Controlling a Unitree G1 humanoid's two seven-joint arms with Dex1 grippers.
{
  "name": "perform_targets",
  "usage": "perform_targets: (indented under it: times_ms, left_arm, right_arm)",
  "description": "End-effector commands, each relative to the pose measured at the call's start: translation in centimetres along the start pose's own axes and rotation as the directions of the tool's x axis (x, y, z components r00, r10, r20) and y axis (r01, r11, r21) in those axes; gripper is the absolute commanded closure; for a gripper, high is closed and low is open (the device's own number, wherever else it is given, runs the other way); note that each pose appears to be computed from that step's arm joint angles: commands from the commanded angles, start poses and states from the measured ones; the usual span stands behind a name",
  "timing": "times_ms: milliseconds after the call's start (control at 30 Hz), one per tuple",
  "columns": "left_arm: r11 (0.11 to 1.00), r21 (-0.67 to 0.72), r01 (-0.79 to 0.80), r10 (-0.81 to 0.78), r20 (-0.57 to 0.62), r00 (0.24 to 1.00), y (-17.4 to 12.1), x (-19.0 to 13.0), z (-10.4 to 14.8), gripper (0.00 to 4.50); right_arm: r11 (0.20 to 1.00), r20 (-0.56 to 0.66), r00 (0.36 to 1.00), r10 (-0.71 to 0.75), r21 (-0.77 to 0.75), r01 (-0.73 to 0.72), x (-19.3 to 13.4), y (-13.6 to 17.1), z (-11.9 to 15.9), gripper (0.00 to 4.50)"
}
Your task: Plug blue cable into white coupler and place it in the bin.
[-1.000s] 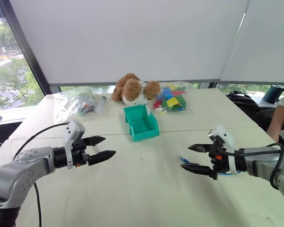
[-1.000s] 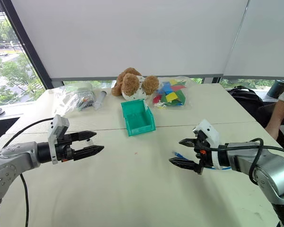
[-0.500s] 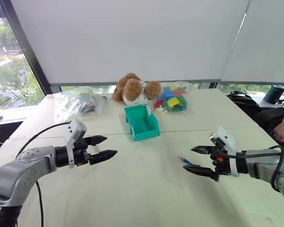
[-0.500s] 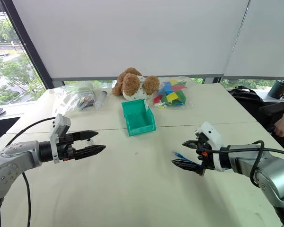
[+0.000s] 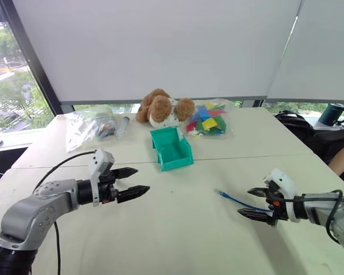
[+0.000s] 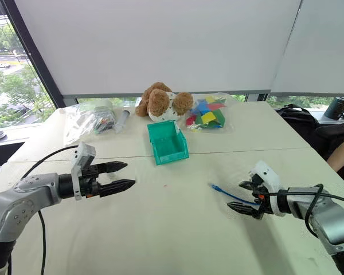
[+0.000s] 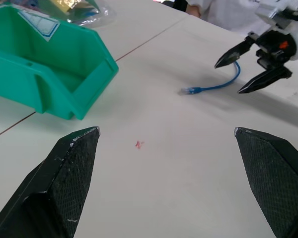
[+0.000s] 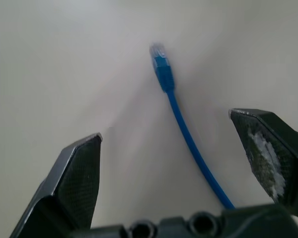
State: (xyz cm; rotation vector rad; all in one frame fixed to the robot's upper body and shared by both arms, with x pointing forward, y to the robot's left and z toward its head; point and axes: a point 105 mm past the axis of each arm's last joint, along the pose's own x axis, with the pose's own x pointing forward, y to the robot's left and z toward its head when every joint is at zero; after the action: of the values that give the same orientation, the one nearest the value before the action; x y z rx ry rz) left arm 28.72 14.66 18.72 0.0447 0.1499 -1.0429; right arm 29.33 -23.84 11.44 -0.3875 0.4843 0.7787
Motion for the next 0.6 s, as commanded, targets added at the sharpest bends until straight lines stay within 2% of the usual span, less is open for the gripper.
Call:
perform_targets:
  times_ms: [33, 233, 267, 333, 400, 467, 567, 600]
  left_arm:
    - [0.999, 0.044, 0.010, -0.011, 0.013, 1.000, -0.2, 0.2, 0.7, 0.00]
    - [0.999, 0.048, 0.012, -0.013, 0.013, 1.000, -0.2, 0.3, 0.9, 0.00]
    - [0.999, 0.049, 0.012, -0.013, 0.012, 1.000, -0.2, 0.3, 0.9, 0.00]
    - [0.999, 0.051, 0.012, -0.012, 0.010, 1.000, -0.1, 0.3, 0.9, 0.00]
    - [0.999, 0.053, 0.010, -0.010, 0.011, 1.000, -0.1, 0.3, 0.9, 0.00]
    - [0.999, 0.053, 0.008, -0.009, 0.012, 1.000, 0.0, 0.3, 1.0, 0.00]
    - [0.998, 0.055, 0.006, -0.006, 0.011, 1.000, 0.0, 0.2, 1.0, 0.00]
    - [0.998, 0.055, 0.005, -0.005, 0.011, 1.000, 0.0, 0.2, 1.0, 0.00]
  right_arm:
    - [0.999, -0.008, 1.000, 0.005, -0.046, -0.006, 0.5, -0.5, -1.0, 0.01]
    - [1.000, -0.023, 1.000, 0.014, -0.023, -0.015, 1.6, -1.0, -2.9, 0.01]
    - [1.000, -0.027, 1.000, 0.014, -0.021, -0.014, 1.7, -1.1, -3.1, 0.25]
    - [0.999, -0.045, 0.999, 0.015, -0.032, -0.016, 1.8, -1.2, -3.6, 0.89]
    - [0.998, -0.068, 0.998, 0.017, -0.053, -0.020, 1.9, -1.3, -4.1, 1.82]
    - [0.997, -0.080, 0.996, 0.027, -0.075, -0.033, 2.0, -1.2, -4.2, 2.99]
    - [0.994, -0.078, 0.996, 0.039, -0.097, -0.047, 2.2, -1.0, -4.0, 4.47]
    - [0.993, -0.076, 0.996, 0.044, -0.105, -0.051, 2.3, -1.0, -3.8, 4.47]
